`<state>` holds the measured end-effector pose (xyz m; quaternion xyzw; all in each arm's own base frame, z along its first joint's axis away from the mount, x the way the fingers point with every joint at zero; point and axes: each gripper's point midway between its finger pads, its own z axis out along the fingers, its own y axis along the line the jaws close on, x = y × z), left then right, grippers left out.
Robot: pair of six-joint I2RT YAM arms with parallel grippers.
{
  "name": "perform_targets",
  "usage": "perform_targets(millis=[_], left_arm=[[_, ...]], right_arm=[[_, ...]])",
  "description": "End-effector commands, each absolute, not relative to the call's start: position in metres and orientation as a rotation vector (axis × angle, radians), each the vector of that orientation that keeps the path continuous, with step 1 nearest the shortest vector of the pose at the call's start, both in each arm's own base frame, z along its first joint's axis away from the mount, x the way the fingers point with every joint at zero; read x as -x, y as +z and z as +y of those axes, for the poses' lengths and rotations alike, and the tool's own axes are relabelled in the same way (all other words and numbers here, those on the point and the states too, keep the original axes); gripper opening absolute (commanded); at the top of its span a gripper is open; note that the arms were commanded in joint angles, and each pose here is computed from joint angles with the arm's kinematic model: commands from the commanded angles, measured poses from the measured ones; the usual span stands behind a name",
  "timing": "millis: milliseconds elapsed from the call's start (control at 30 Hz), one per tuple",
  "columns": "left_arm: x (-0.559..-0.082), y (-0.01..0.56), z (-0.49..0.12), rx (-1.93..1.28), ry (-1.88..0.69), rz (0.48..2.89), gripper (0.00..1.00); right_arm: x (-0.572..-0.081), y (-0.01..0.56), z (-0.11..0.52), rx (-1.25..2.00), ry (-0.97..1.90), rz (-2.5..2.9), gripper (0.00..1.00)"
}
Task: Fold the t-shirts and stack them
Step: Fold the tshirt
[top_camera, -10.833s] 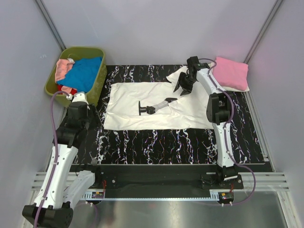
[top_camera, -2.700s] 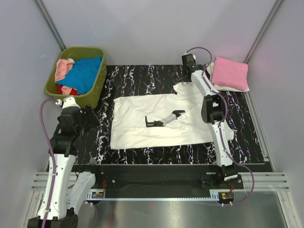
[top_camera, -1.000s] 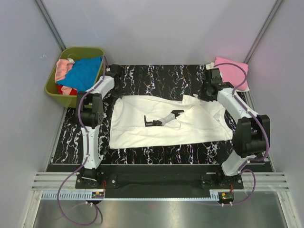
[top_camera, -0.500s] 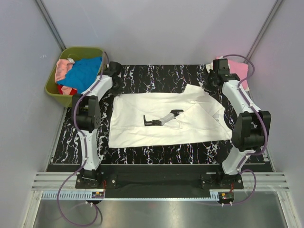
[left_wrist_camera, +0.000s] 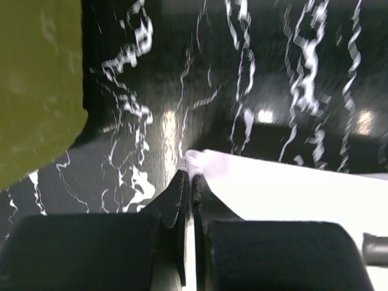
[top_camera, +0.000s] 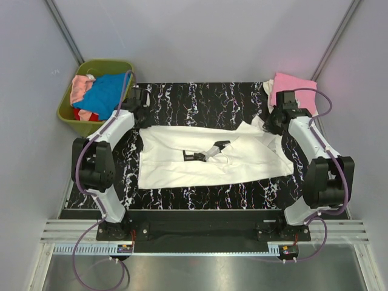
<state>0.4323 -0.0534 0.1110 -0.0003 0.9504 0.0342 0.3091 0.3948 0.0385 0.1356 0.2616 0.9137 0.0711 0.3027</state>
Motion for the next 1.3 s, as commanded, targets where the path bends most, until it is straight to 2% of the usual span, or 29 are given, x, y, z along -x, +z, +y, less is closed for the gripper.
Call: perform_targets(millis=[0, 267, 433, 600, 733, 967, 1133, 1267], left_arm=[[-0.436, 0.137, -0.048, -0.048, 0.140, 2.397, 0.00], [-0.427, 0.128, -0.060, -0.114, 0.101, 2.376, 0.00], [-0.457, 0.143, -0.079, -0.136, 0.011, 2.329, 0.00], [-0.489, 0.155, -0.084, -0.134, 0.026, 2.306, 0.00], [-0.510, 0.151, -0.087, -0.164, 0.042, 2.308, 0.00], [-0.521, 0.138, -0.079, -0.201, 0.108, 2.333, 0.00], [-0.503, 0.133, -0.073, -0.182, 0.108, 2.335, 0.00], [-0.486, 0.126, -0.067, -0.168, 0.124, 2.338, 0.00]], right_arm=[[-0.386, 0.152, 0.020, -0.798, 0.153, 2.348, 0.00], [-0.363, 0.161, -0.003, -0.900, 0.080, 2.246, 0.00], [-0.361, 0.172, -0.037, -1.020, 0.049, 2.131, 0.00], [-0.398, 0.192, -0.043, -1.022, 0.085, 2.118, 0.00], [-0.434, 0.187, -0.040, -1.010, 0.136, 2.129, 0.00], [-0.474, 0.190, -0.029, -0.908, 0.219, 2.167, 0.00], [-0.460, 0.188, -0.024, -0.894, 0.240, 2.176, 0.00], [-0.429, 0.173, -0.019, -0.924, 0.254, 2.195, 0.00]])
